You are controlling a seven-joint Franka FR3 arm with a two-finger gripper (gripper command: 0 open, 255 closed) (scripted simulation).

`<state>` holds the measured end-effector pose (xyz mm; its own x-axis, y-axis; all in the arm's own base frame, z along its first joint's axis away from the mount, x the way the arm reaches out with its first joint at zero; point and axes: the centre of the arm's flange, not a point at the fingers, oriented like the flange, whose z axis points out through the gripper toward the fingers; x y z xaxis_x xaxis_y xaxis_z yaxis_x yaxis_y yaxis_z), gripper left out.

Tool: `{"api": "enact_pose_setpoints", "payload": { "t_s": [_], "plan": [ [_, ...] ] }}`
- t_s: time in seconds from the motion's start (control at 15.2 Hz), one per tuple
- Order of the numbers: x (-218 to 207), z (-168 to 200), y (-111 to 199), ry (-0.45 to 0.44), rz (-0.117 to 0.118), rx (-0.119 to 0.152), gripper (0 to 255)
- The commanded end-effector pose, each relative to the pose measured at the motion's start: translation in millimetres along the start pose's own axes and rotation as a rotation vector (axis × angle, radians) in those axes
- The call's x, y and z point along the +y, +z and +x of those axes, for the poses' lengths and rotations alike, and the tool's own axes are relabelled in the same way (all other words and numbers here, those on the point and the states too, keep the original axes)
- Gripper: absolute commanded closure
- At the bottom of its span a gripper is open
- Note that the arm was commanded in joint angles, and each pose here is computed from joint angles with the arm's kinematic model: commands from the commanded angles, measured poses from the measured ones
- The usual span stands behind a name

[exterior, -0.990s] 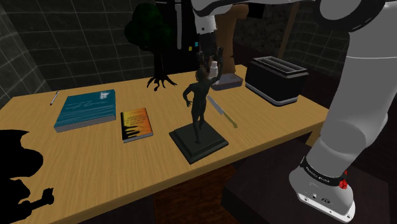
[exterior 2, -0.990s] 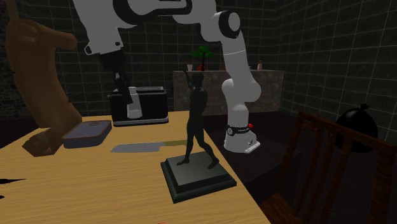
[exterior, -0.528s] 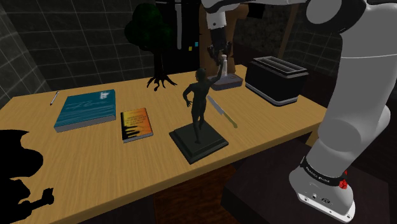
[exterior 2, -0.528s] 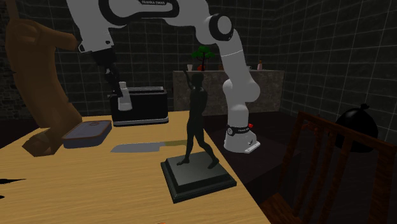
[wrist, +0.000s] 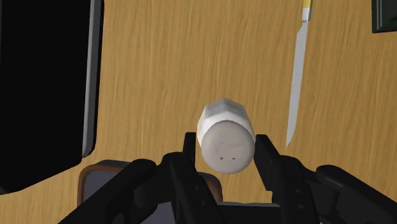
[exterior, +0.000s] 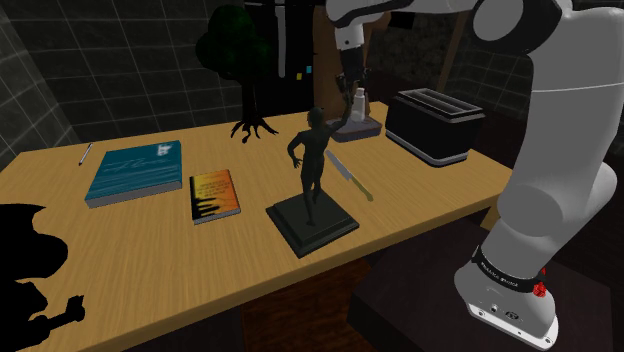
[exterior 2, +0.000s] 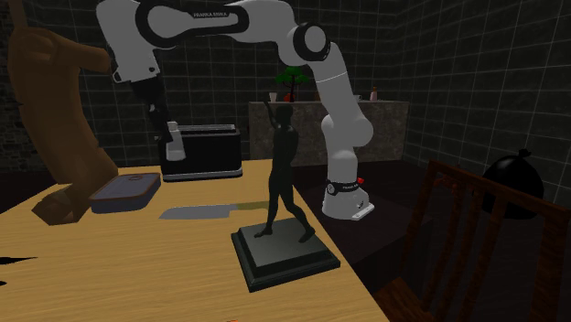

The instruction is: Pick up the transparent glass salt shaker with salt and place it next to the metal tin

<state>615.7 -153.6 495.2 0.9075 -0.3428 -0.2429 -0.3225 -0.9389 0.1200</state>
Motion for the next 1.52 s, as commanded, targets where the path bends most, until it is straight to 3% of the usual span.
{"api": "enact_pose_setpoints", "payload": {
  "t_s": [0.0, 1.45],
  "plan": [
    [0, 3, 10, 0.0, 0.0, 0.001, 255],
    [-14, 31, 122, 0.0, 0.0, 0.001, 255]
  ]
}}
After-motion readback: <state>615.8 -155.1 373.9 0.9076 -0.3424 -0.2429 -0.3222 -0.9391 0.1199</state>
